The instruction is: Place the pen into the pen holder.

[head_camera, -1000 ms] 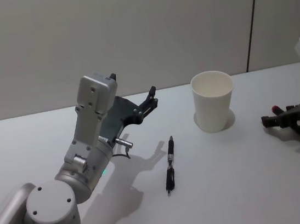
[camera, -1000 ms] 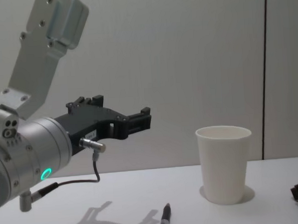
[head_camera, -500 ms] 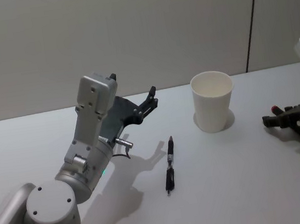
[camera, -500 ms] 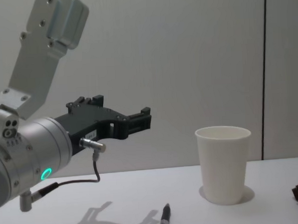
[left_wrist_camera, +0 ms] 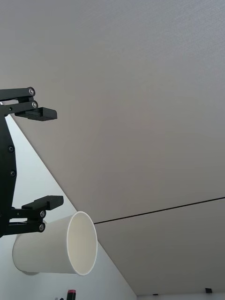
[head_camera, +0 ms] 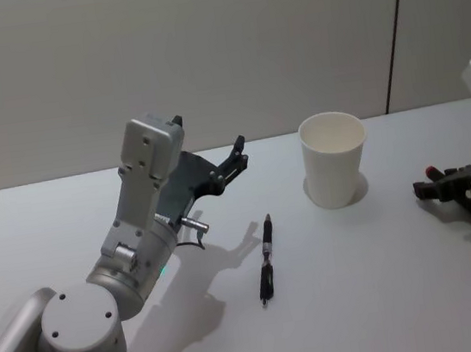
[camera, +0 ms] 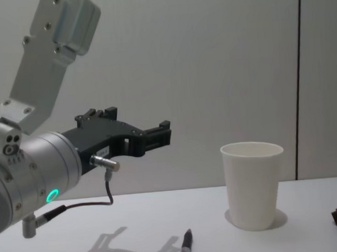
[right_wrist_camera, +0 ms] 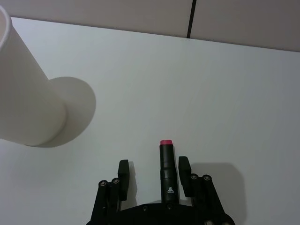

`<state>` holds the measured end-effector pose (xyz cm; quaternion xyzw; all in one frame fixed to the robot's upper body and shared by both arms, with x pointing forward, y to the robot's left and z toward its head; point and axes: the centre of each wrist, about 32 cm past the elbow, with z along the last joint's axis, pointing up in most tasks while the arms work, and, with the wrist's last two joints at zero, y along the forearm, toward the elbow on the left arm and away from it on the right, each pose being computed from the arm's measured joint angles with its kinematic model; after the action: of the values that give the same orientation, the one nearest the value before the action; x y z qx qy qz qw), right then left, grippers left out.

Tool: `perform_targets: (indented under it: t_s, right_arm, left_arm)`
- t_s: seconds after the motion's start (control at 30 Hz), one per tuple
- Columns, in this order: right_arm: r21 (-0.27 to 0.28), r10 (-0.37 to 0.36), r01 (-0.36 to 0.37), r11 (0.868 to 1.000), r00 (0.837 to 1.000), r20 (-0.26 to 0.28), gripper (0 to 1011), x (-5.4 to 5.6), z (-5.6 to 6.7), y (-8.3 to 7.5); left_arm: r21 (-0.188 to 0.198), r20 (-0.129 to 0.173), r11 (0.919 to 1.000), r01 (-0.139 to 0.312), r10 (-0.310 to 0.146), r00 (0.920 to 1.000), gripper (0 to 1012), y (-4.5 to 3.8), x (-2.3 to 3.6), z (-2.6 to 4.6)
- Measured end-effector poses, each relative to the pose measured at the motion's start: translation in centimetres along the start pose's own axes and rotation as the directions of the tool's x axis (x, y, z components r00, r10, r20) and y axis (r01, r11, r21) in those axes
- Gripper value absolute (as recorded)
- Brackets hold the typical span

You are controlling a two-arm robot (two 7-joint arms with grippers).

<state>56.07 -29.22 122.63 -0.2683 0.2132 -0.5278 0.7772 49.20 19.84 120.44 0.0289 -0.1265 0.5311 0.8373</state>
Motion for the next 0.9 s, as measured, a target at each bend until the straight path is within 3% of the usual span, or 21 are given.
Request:
perform_targets:
  t_s: [0.9]
  right_arm:
    - [-0.002, 0.0, 0.0, 1.0, 1.0, -0.001, 469, 0.01, -0.06, 0.03]
  left_arm:
    - [0.0, 0.0, 1.0, 0.0, 0.0, 1.0, 1000, 0.0, 0.0, 0.0]
